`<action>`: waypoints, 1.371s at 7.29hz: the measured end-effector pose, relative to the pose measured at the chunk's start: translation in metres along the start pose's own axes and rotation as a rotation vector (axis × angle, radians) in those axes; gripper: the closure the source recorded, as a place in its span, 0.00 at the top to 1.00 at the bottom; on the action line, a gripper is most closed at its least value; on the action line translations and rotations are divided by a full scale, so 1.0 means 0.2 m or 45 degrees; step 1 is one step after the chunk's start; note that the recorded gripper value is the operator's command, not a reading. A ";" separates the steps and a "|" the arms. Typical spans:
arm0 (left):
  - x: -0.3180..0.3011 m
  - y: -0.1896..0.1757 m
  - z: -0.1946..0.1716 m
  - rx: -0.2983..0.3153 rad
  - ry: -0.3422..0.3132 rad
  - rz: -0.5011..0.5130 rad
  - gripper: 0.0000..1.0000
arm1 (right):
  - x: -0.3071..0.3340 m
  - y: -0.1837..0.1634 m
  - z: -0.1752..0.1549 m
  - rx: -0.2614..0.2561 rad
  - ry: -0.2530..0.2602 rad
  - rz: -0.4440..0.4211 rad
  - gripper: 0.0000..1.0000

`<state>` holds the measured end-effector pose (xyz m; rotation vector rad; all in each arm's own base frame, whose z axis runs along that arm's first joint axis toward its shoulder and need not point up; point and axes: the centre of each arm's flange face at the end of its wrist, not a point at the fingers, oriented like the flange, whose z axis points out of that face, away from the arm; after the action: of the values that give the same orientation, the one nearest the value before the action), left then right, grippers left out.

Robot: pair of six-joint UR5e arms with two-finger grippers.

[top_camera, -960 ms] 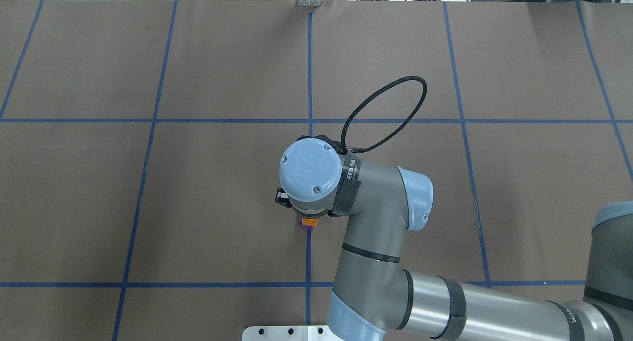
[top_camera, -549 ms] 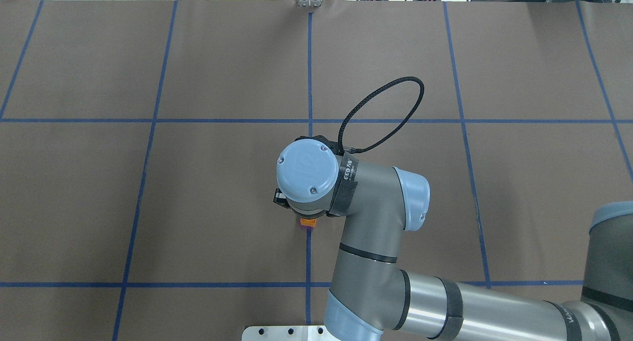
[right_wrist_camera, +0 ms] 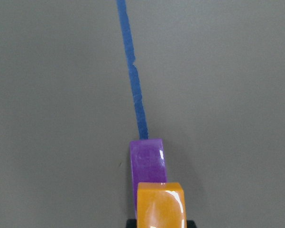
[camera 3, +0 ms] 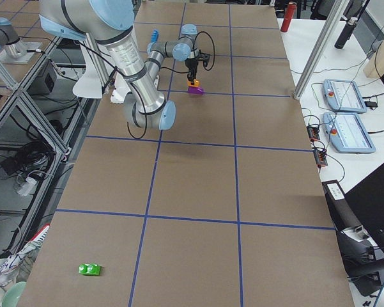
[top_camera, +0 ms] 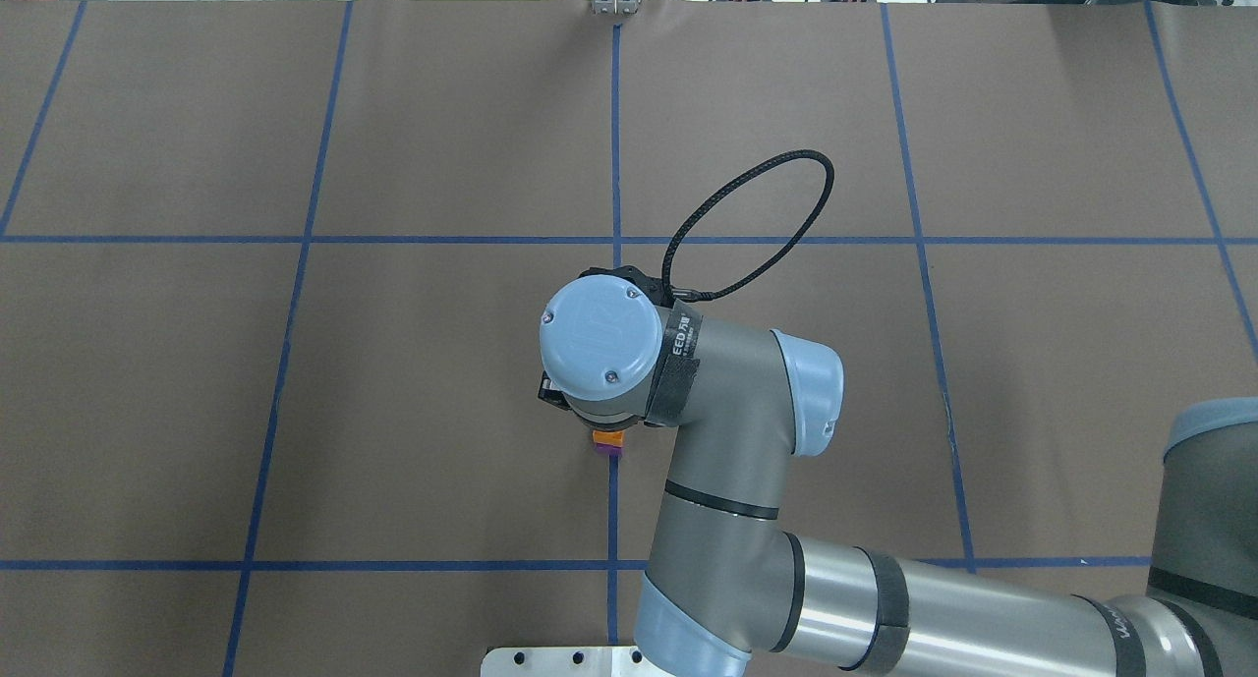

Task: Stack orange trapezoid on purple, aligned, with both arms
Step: 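Lower the orange block onto the purple block, aligning it with the right gripper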

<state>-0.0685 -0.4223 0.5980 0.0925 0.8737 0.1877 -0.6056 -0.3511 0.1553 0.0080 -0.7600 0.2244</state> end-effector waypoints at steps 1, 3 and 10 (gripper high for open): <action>0.00 0.00 0.00 -0.001 0.000 0.000 1.00 | 0.00 0.00 0.00 0.002 0.002 -0.006 0.00; 0.00 0.00 0.00 0.001 0.000 0.002 1.00 | 0.00 0.00 0.01 0.001 0.007 -0.011 0.00; 0.00 0.00 0.00 0.000 0.000 0.003 1.00 | -0.01 0.06 0.09 0.006 0.038 -0.027 0.05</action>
<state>-0.0685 -0.4223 0.5989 0.0939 0.8735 0.1898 -0.6208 -0.3415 0.1663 0.0171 -0.7297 0.2060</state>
